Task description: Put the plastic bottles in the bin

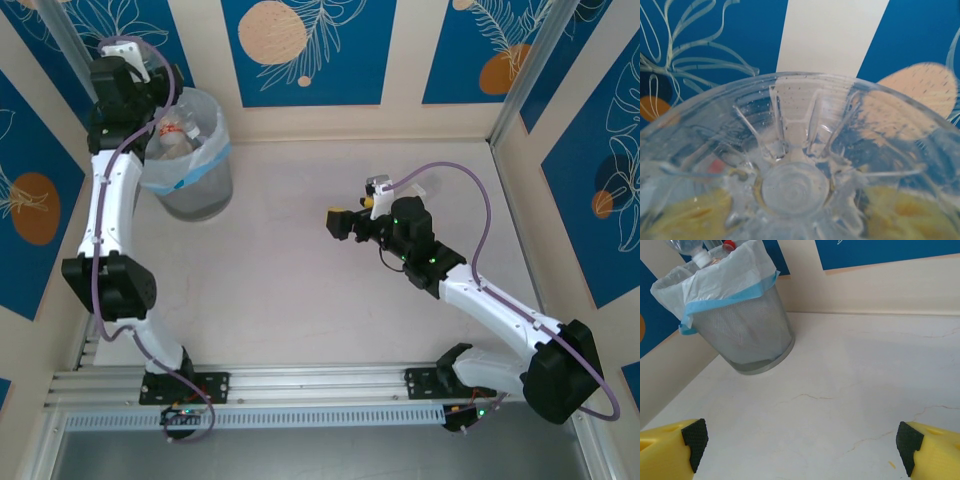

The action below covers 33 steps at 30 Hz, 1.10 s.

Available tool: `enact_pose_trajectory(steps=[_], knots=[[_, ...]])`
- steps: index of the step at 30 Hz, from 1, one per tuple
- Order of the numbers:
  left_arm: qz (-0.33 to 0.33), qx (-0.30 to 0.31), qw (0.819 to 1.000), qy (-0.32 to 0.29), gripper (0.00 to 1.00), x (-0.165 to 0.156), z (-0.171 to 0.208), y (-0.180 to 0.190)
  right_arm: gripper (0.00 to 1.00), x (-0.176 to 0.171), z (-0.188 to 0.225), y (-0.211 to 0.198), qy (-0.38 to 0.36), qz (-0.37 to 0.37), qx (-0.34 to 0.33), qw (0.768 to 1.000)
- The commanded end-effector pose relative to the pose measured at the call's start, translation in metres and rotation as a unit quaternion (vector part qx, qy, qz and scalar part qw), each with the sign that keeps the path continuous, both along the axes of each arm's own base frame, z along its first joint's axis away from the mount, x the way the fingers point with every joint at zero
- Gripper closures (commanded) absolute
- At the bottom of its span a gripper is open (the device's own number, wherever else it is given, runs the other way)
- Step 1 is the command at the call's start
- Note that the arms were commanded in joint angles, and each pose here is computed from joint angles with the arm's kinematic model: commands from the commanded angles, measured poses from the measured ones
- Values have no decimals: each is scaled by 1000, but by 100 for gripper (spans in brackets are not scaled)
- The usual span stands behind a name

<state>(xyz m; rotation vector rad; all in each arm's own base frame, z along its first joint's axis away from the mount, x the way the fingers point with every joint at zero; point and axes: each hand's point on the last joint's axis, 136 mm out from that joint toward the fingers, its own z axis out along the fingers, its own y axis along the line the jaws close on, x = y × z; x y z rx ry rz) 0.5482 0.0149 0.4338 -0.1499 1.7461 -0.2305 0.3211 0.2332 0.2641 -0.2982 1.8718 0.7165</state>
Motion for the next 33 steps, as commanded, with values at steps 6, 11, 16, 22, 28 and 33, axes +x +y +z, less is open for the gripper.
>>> enact_pose_trajectory(steps=[6,11,16,22,28,33], knots=[[-19,6,995,97,43,19,-57,-1,1,1,14,-1,-5,-2,7,1000],[-10,-34,988,151,44,29,-95,0,1,2,12,2,-2,4,2,1000],[-8,-52,980,192,44,37,-126,-1,1,3,9,5,7,10,-2,1000],[-12,-59,975,214,28,41,-139,-3,1,4,9,5,7,7,-6,1000],[-21,-53,981,188,17,37,-112,-5,1,5,6,3,8,3,-11,1000],[-26,-46,986,158,7,28,-80,-7,1,5,2,3,12,2,-13,1000]])
